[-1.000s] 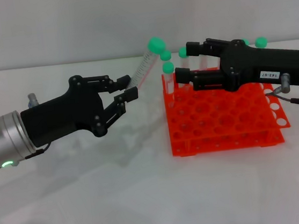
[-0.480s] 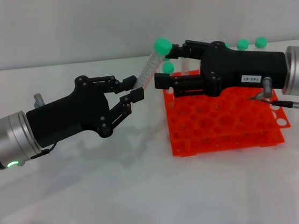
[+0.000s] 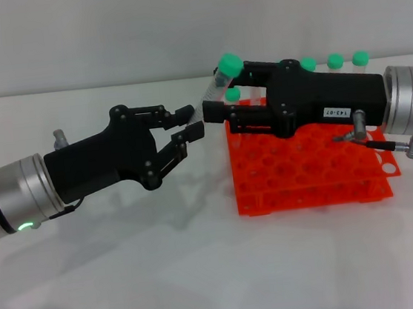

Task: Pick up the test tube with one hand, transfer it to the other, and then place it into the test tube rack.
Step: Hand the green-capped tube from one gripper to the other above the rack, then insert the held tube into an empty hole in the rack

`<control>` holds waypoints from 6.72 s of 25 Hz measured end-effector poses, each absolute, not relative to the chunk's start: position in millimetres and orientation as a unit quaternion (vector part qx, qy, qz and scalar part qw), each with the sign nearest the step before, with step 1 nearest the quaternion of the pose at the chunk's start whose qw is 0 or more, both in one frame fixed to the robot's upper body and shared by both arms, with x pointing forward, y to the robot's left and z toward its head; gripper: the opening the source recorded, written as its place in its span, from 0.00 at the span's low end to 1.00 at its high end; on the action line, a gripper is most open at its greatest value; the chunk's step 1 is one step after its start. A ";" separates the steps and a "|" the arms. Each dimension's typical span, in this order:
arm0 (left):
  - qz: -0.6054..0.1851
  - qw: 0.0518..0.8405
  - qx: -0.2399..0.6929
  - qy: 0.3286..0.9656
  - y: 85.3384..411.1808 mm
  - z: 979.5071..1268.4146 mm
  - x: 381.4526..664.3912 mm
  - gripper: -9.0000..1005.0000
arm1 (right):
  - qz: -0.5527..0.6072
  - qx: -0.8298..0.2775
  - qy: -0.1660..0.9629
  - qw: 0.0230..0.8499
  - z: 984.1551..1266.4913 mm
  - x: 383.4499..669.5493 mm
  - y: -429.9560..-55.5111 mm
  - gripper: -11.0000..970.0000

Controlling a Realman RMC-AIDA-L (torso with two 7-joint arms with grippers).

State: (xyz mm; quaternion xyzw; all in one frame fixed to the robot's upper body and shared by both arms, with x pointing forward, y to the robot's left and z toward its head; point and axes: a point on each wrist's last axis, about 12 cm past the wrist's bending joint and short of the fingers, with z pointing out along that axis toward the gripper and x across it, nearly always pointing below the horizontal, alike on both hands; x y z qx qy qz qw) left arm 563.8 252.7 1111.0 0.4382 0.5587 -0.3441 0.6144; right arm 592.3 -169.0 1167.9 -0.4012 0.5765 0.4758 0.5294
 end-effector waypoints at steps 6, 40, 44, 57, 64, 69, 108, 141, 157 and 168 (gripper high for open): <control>-0.344 0.614 0.439 0.559 251.5 1111.1 564.8 0.20 | 0.479 -0.402 0.575 0.528 1167.8 591.6 -165.3 0.63; -0.351 0.610 0.442 0.556 244.4 1109.1 565.8 0.19 | 0.461 -0.413 0.571 0.540 1165.3 594.1 -158.7 0.25; -0.351 0.612 0.440 0.556 244.3 1109.2 566.0 0.19 | 0.456 -0.410 0.573 0.543 1164.0 594.6 -159.2 0.25; -0.356 0.611 0.435 0.557 243.6 1105.8 562.7 0.19 | 0.457 -0.402 0.573 0.548 1161.7 594.1 -160.8 0.23; -0.355 0.611 0.435 0.558 244.2 1105.4 562.4 0.19 | 0.454 -0.405 0.571 0.551 1161.0 593.8 -161.1 0.23; -0.355 0.612 0.434 0.558 244.6 1105.3 562.3 0.19 | 0.451 -0.409 0.569 0.553 1160.9 593.8 -161.3 0.22; -0.210 0.744 0.118 0.623 368.9 1059.3 450.1 0.87 | 0.276 -0.339 0.655 0.617 1140.1 623.2 -216.9 0.24; -0.231 0.734 0.111 0.629 357.6 1056.3 465.2 0.87 | 0.240 -0.382 0.684 0.573 1124.3 633.5 -173.2 0.26; -0.232 0.733 0.110 0.630 356.2 1055.9 466.1 0.87 | 0.232 -0.384 0.692 0.566 1124.0 641.5 -166.8 0.27; -0.231 0.734 0.111 0.629 356.5 1056.7 467.5 0.87 | 0.221 -0.386 0.696 0.564 1122.3 642.9 -166.7 0.27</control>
